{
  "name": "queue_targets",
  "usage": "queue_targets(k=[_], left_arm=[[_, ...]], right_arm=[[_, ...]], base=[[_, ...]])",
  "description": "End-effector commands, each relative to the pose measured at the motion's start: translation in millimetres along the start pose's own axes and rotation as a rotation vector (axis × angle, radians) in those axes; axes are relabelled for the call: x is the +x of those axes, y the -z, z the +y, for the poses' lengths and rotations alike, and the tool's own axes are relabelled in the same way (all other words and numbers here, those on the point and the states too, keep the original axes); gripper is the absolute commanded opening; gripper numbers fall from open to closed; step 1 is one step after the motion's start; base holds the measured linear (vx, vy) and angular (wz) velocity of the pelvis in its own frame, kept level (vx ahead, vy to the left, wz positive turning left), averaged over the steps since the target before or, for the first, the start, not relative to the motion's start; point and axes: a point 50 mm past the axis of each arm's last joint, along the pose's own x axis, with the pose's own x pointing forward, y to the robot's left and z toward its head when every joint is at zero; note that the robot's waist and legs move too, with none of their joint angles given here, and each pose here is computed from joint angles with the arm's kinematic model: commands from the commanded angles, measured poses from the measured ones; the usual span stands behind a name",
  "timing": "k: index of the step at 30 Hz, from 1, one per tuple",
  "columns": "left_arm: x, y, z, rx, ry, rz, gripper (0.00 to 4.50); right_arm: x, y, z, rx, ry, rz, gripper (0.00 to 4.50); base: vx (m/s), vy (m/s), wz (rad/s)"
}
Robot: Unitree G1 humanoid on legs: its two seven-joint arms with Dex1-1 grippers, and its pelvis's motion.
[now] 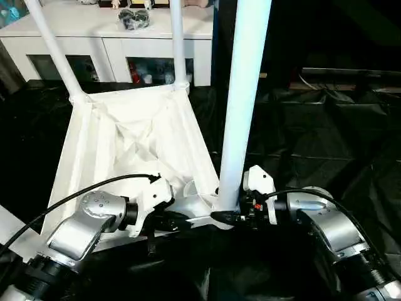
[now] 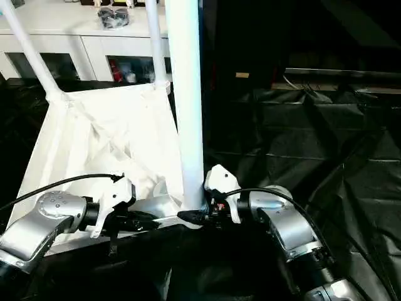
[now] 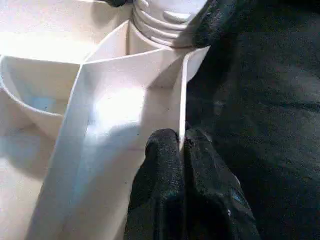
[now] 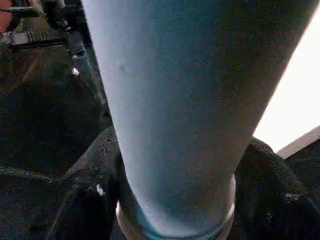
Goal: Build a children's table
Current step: Rotate leg to tighten
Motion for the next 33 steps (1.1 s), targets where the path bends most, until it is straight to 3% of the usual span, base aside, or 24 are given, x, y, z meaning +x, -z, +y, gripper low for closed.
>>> queue_targets(k=[1, 5, 7, 12, 13, 15, 19, 22, 24, 28, 33], left_arm=[[7, -15.2, 12.1, 0.021, -0.112, -0.052, 0.00], [19, -23.1, 18.3, 0.001, -0.203, -0.070, 0.00], [36, -33.4, 18.8, -0.022, -0.280, -0.091, 0.00], [53, -42.6, 15.6, -0.025, -0.313, -0.110, 0.00], [56, -44.1, 14.5, -0.020, -0.310, -0.111, 0.00], [59, -45.8, 12.7, -0.015, -0.297, -0.117, 0.00], [57, -44.7, 5.8, 0.023, -0.213, -0.128, 0.00], [45, -41.3, 2.9, 0.049, -0.136, -0.144, 0.00], [40, -39.8, 2.9, 0.052, -0.116, -0.141, 0.00], [24, -32.3, -2.5, 0.070, 0.008, -0.120, 0.00], [13, -27.5, -6.9, 0.067, 0.091, -0.106, 0.00]], right_arm=[[15.8, 3.7, -0.2, 0.076, 0.093, -0.024, 2.67], [28.8, 9.7, -4.5, 0.141, 0.243, -0.023, 2.67], [46.6, 15.0, -5.5, 0.186, 0.373, 0.008, 2.67], [63.9, 10.9, -2.8, 0.166, 0.379, 0.020, 2.67], [65.4, 9.4, -2.2, 0.163, 0.372, 0.010, 3.23], [65.6, 7.6, -2.7, 0.169, 0.373, -0.005, 3.37], [58.7, 1.3, -5.5, 0.137, 0.344, -0.041, 3.72], [42.7, -3.7, -3.9, 0.033, 0.201, -0.068, 3.72], [37.2, -4.2, -2.8, 0.015, 0.153, -0.074, 3.72], [17.2, -1.5, 3.5, -0.037, -0.022, -0.040, 3.72], [6.1, -1.5, 8.0, -0.043, -0.119, -0.024, 3.72]], base=[[0.000, 0.000, 0.00], [0.000, 0.000, 0.00], [0.000, 0.000, 0.00], [0.000, 0.000, 0.00], [0.000, 0.000, 0.00], [0.000, 0.000, 0.00], [0.000, 0.000, 0.00], [0.000, 0.000, 0.00], [0.000, 0.000, 0.00], [0.000, 0.000, 0.00], [0.000, 0.000, 0.00]])
